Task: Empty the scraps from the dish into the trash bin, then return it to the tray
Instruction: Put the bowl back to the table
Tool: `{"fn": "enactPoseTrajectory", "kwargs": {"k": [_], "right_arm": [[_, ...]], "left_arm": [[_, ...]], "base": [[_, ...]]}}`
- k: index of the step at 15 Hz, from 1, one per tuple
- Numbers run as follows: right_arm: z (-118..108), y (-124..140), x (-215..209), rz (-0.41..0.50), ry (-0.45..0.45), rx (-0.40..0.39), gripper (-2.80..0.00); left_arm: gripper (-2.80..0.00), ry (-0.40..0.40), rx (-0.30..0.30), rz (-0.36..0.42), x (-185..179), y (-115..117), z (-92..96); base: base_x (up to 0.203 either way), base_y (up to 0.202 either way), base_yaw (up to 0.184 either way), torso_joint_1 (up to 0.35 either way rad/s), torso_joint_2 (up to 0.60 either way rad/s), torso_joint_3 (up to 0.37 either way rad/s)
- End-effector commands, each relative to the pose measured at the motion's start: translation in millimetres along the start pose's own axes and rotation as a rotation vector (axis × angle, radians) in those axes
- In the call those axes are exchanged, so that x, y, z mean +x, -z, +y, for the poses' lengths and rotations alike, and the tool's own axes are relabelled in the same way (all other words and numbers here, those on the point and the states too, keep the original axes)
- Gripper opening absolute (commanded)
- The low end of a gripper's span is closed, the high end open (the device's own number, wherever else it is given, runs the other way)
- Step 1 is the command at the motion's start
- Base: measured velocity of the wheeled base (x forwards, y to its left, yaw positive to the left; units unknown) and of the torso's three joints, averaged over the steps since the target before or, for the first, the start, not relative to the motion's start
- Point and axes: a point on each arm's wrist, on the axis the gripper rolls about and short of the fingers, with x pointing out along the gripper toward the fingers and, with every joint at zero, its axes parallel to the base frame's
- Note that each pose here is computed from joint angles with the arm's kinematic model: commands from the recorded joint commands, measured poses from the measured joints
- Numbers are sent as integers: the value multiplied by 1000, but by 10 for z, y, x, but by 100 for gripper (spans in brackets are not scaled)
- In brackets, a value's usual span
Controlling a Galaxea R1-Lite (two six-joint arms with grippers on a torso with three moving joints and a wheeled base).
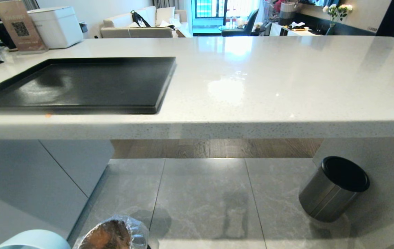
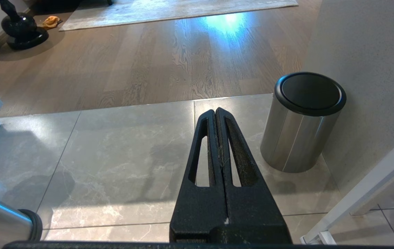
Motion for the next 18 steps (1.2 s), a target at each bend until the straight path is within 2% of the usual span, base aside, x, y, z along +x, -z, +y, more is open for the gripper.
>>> {"fn": "enactPoseTrajectory", "kwargs": {"k": [1,11,18], "right_arm": [[0,-3,-1,-2,0,1,-280],[0,0,0,-1,0,-1,-280],[0,-1,-1,-1,0,-1,-280]], "left_arm": [[-280,-1,-1,-1,0,-1,0],[-280,-1,-1,-1,0,-1,0],[-280,-1,-1,-1,0,-1,0]], "base": [[0,0,0,0,0,0],[0,0,0,-1,-2,-3],[0,0,0,-8,-356,-363]]}}
